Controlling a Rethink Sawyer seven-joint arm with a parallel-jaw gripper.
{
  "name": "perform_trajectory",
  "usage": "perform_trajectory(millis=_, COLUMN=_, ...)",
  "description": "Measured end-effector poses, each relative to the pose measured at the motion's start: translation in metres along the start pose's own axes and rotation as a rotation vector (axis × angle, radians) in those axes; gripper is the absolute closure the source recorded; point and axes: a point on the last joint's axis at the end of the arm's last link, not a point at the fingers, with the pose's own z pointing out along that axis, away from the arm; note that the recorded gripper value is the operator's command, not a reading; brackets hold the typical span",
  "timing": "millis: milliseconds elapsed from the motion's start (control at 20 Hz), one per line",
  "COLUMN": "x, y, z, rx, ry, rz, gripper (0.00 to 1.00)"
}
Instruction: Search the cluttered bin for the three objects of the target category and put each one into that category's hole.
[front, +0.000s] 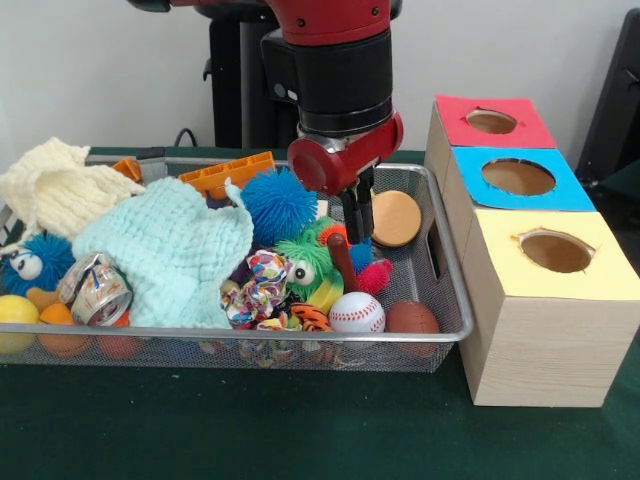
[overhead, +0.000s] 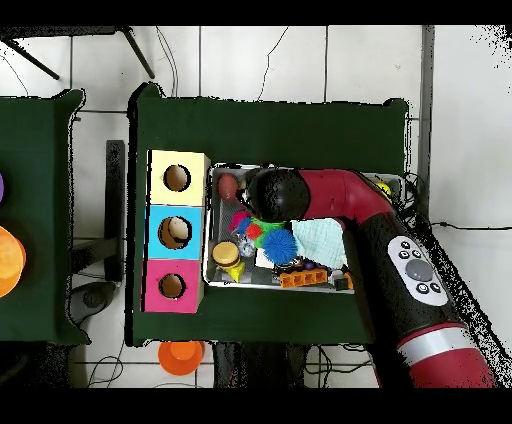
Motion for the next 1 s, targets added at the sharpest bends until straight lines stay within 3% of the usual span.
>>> perform_trajectory(millis=450, x=-0.012, y=0.001, z=0.0, rx=0.012, ry=-0.037, rz=-0.015, gripper=1.0)
perform_trajectory(millis=1000, x=-0.005, y=0.008, z=0.014, rx=-0.004, ry=-0.024, rz=-0.028, gripper=1.0)
